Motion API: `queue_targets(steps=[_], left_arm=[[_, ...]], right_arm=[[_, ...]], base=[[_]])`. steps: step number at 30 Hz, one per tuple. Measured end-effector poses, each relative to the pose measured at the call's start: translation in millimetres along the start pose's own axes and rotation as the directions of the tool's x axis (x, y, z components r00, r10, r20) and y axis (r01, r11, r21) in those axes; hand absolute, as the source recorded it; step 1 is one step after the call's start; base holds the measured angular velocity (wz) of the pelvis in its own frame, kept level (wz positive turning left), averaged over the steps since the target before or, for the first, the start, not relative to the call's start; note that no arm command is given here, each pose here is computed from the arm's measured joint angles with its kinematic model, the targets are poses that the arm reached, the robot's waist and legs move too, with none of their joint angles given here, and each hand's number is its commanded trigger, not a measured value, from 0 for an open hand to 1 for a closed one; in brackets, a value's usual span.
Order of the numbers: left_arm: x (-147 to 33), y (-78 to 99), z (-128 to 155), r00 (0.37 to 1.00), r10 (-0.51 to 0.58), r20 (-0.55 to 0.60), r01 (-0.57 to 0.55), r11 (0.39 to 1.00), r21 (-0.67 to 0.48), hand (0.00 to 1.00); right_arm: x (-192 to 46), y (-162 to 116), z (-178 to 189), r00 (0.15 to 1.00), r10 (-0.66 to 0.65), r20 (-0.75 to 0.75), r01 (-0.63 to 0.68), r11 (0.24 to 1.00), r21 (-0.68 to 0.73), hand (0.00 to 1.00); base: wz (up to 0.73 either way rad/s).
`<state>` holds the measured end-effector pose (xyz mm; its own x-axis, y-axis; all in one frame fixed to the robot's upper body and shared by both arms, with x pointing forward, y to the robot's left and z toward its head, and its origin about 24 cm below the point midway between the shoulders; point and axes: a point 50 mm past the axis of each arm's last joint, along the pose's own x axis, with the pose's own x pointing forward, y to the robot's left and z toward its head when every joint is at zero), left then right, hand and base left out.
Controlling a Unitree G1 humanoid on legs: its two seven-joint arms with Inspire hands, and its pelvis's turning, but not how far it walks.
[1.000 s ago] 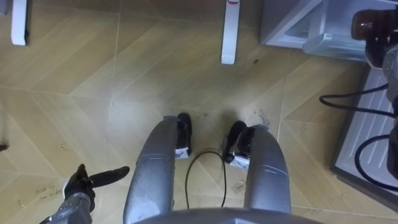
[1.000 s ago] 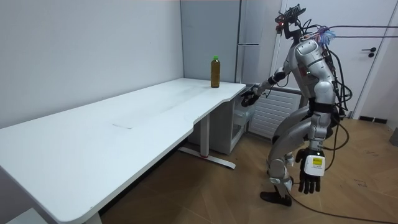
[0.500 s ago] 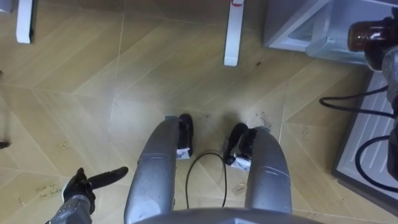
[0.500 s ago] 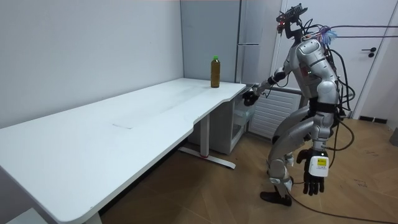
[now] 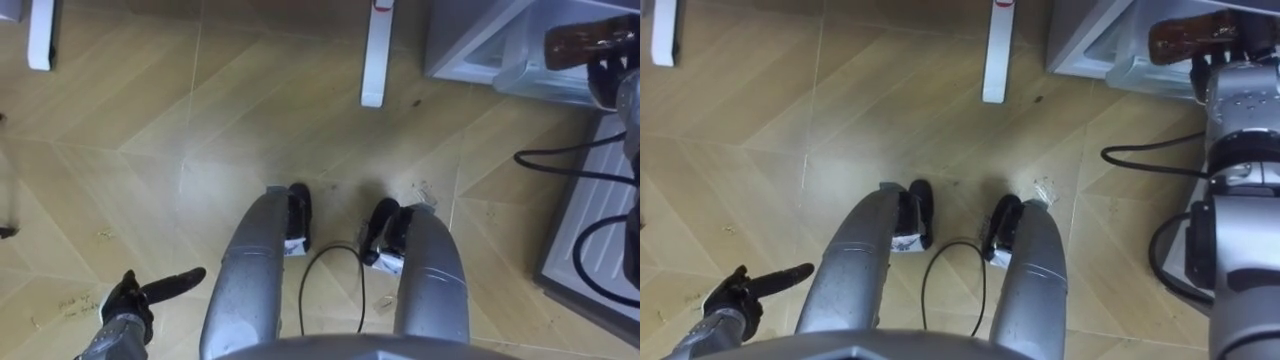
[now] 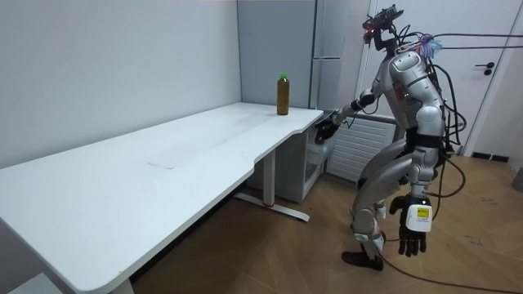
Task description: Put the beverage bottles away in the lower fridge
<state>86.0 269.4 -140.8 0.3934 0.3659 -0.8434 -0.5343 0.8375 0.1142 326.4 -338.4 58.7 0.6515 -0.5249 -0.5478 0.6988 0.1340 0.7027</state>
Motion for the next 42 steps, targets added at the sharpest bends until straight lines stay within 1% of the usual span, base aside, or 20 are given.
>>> queue_targets(steps=[12, 21, 25, 27, 29, 32, 35, 36, 38, 39, 41, 42], left_arm=[[-4.1, 1.3, -7, 1.0, -0.006, -0.006, 0.006, 1.0, -0.003, 0.0], [-8.1, -1.9, -7, 1.0, -0.023, 0.011, 0.024, 1.0, -0.01, 0.0], [-8.3, 0.0, -8, 1.0, -0.024, 0.007, 0.025, 1.0, -0.009, 0.0], [-8.3, 0.2, -8, 1.0, -0.03, 0.005, 0.03, 1.0, -0.009, 0.0], [-8.4, 0.9, -9, 0.998, -0.059, -0.008, 0.059, 0.998, -0.005, 0.0], [-8.4, 0.2, -9, 0.996, -0.09, -0.016, 0.09, 0.996, -0.003, 0.0], [-8.1, 4.3, -11, 0.994, -0.107, -0.032, 0.107, 0.994, -0.006, 0.0], [-8.0, 5.3, -12, 0.993, -0.11, -0.038, 0.11, 0.994, 0.0, 0.0], [-7.6, 11.0, -17, 0.991, -0.117, -0.065, 0.117, 0.993, -0.001, 0.0], [-7.5, 13.5, -18, 0.991, -0.117, -0.071, 0.117, 0.993, -0.001, 0.0], [-7.2, 25.5, -21, 0.991, -0.099, -0.09, 0.098, 0.995, -0.021, 0.0], [-7.2, 28.4, -21, 0.991, -0.093, -0.094, 0.091, 0.996, -0.023, 0.0]], right_arm=[[0, 0, 0, 1.0, 0.01, -0.001, -0.01, 1.0, 0.003, 0.0], [0, 0, -1, 1.0, 0.016, -0.004, -0.016, 1.0, -0.006, 0.0], [1, -6, -3, 0.999, 0.032, -0.007, -0.032, 0.999, -0.033, 0.0], [3, -13, -4, 0.999, 0.038, -0.012, -0.038, 0.999, -0.035, 0.0], [6, -31, -4, 1.0, 0.021, -0.018, -0.022, 0.999, -0.039, 0.0], [8, -47, -4, 1.0, 0.016, -0.018, -0.017, 0.998, -0.056, 0.0], [9, -76, 0, 1.0, 0.004, -0.014, -0.005, 0.995, -0.1, 0.0], [9, -81, 0, 1.0, -0.001, -0.014, -0.001, 0.993, -0.121, 0.0], [9, -104, 2, 1.0, -0.016, -0.02, 0.012, 0.983, -0.181, 0.0], [8, -110, 2, 1.0, -0.02, -0.024, 0.015, 0.98, -0.198, 0.0], [5, -132, 3, 0.999, -0.016, -0.048, 0.001, 0.953, -0.303, 0.0], [4, -138, 3, 0.998, -0.017, -0.057, -0.003, 0.942, -0.336, 0.0]], base=[[0.0], [0.0], [0.0], [0.0], [0.08], [0.03], [0.0], [0.0], [0.05], [0.0], [0.0], [0.06]])
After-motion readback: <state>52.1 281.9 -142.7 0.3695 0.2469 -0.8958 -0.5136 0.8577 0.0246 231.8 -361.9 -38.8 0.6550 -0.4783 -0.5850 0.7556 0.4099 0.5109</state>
